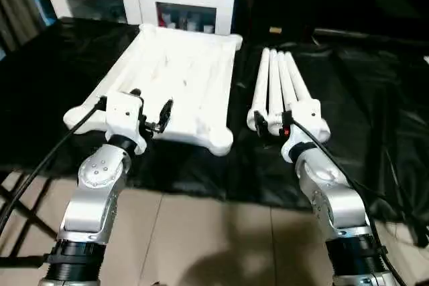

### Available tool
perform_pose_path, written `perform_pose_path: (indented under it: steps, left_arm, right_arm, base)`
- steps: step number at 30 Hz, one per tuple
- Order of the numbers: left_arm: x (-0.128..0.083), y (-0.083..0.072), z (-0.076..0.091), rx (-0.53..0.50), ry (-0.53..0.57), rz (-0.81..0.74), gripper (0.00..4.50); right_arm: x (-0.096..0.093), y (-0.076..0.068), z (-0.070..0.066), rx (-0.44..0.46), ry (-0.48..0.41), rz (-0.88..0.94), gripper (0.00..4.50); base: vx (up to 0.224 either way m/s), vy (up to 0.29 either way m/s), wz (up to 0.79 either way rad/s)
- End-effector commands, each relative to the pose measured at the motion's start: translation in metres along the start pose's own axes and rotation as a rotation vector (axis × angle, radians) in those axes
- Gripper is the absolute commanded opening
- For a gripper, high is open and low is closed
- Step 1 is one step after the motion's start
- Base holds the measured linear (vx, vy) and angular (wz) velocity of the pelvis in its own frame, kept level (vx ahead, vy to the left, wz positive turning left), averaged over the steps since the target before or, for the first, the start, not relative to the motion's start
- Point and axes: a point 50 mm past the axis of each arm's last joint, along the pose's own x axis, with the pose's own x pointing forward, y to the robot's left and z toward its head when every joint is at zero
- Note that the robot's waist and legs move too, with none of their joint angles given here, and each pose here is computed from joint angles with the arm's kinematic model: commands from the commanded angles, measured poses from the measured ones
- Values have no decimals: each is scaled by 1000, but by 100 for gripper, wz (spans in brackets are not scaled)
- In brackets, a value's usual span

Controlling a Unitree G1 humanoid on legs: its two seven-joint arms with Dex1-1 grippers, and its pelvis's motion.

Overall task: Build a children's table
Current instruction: Move to table

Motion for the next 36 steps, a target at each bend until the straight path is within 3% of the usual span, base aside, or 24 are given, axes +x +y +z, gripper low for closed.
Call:
perform_pose_path:
  steps: [1,12,18,20,24,26,29,33,36]
  left_arm:
    - [-3,2,-2,-21,8,12,398]
    - [-4,1,-2,-20,11,-37,398]
    - [-2,4,2,-8,-27,-94,398]
    - [-1,8,6,43,-53,-141,398]
    - [-1,19,10,81,-59,-323,398]
    - [-6,20,10,43,9,-518,398]
    - [-10,21,7,69,101,-679,398]
    - [-16,19,-3,129,211,-842,398]
    - [-18,21,-14,198,280,-936,361]
  right_arm:
    - [4,0,7,-22,-11,14,450]
    - [0,6,10,-16,-29,74,450]
    - [-4,11,14,-46,-37,161,450]
    - [-6,14,17,-51,-47,223,450]
    - [-12,19,26,-76,-77,369,450]
    - [-15,18,29,-92,-88,433,450]
    - [-18,19,31,-107,-98,528,450]
    - [-20,16,25,-160,-61,617,450]
    - [-24,15,18,-208,-3,715,450]
  base:
    - [170,-10,13]
    - [156,-27,-17]
    - [-61,15,-21]
    - [27,-1,1]
    - [0,0,0]
    - [-64,-38,-5]
    - [-65,-17,-3]
    - [-29,-4,0]
    - [0,0,0]
